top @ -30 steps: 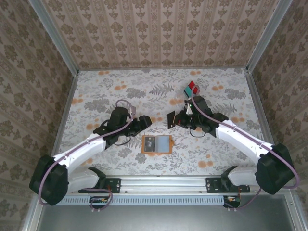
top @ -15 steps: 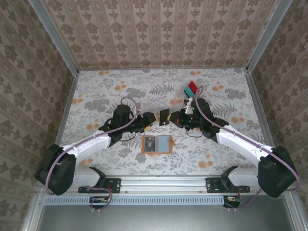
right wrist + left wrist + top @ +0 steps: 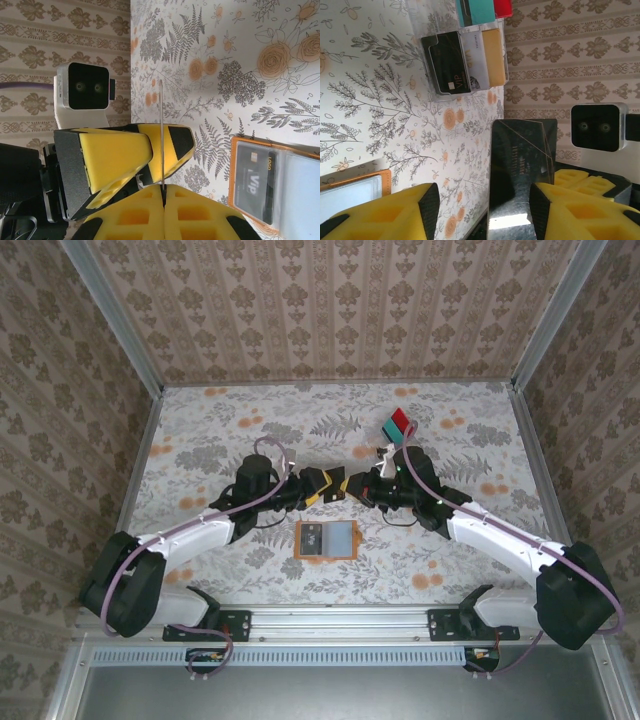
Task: Put the credit cards into the card holder
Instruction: Insert the credit card into the card slot.
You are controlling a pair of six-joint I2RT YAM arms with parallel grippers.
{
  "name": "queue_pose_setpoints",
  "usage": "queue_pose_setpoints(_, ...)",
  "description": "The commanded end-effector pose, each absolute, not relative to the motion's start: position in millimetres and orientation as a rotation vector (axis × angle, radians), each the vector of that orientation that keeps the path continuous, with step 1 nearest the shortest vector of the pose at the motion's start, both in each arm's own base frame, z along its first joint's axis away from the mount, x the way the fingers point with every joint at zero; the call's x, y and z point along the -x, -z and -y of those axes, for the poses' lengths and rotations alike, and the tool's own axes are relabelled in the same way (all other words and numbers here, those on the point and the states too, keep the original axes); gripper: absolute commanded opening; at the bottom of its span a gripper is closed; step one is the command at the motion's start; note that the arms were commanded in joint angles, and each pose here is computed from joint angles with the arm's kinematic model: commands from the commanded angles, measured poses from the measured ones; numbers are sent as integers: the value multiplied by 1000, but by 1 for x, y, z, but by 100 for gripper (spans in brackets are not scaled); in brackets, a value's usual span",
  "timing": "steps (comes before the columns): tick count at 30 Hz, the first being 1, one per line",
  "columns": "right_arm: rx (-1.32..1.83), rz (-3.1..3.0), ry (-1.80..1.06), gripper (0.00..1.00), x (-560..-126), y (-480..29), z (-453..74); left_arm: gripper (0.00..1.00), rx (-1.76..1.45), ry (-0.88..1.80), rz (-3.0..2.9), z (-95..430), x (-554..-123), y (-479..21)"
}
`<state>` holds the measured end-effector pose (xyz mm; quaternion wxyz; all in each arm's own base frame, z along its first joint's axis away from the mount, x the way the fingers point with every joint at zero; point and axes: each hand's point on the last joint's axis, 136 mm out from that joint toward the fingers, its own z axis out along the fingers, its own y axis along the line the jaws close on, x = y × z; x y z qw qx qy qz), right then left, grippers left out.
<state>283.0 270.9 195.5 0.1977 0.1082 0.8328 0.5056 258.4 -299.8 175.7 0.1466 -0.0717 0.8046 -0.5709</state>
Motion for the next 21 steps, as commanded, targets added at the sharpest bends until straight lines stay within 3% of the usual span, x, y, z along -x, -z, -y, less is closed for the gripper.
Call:
queue_pose_setpoints(1, -310, -2337, -1433, 7, -280, -191, -273, 52, 176, 1697, -2282, 304, -259, -187)
queue_pose_setpoints(14, -323, -2334, -1442, 7, -282, -193, -275, 51, 204, 1730, -2247, 302, -258, -190)
queue_pose_setpoints(21, -351, -2333, -1412, 7, -279, -189, -268, 43, 205, 1772, -2228, 307, -261, -192)
